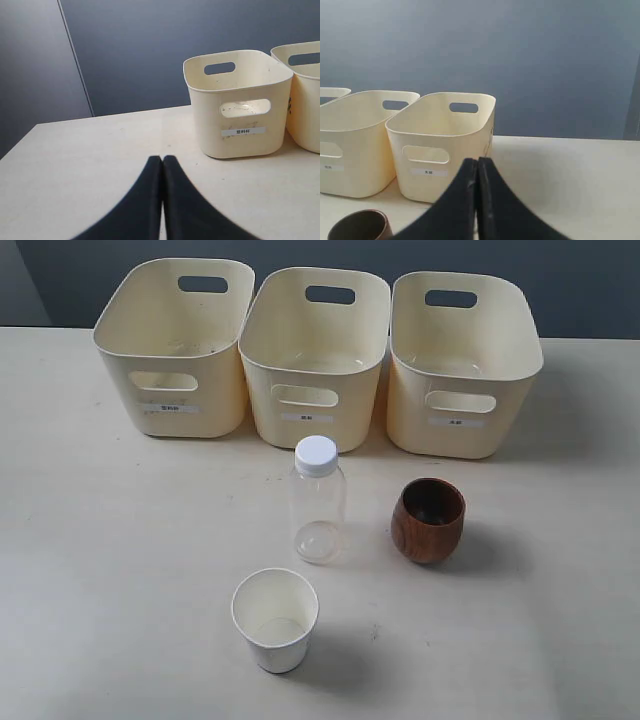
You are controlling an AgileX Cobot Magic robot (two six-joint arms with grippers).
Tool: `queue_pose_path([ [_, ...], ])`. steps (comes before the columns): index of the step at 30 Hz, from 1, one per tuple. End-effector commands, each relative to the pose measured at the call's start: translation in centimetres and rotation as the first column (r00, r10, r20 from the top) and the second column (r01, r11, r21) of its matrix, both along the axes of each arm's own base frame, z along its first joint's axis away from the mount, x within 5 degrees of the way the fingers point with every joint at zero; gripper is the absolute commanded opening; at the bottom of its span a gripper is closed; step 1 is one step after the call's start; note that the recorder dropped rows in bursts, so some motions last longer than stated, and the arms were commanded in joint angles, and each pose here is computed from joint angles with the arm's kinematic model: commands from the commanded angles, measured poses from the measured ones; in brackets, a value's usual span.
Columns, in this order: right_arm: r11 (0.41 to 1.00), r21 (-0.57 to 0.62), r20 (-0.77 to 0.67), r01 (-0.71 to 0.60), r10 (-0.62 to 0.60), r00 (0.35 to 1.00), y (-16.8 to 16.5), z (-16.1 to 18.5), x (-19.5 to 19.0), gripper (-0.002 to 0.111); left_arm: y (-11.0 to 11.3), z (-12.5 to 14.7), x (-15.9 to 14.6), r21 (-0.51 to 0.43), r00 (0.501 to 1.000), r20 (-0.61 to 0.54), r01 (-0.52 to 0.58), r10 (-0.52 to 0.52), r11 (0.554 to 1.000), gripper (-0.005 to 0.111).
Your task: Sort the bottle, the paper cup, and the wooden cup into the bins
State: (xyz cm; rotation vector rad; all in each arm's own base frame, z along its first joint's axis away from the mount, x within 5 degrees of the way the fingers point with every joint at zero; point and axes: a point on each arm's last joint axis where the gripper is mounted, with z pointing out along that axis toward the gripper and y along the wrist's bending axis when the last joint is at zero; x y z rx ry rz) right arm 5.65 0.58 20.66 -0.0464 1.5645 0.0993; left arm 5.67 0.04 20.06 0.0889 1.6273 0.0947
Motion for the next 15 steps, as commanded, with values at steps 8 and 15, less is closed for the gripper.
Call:
queue_pose_path([
  [8, 1.000, -0.004, 0.002, 0.005, -0.005, 1.000, -0.03, -0.06, -0.03, -0.001, 0.00, 0.03, -0.03, -0.001, 1.000, 0.010, -0.001, 0.001, 1.000, 0.000],
  [15, 1.000, -0.004, 0.002, 0.005, -0.005, 1.000, -0.03, -0.06, -0.03, -0.001, 0.00, 0.03, -0.03, -0.001, 1.000, 0.010, -0.001, 0.001, 1.000, 0.000],
])
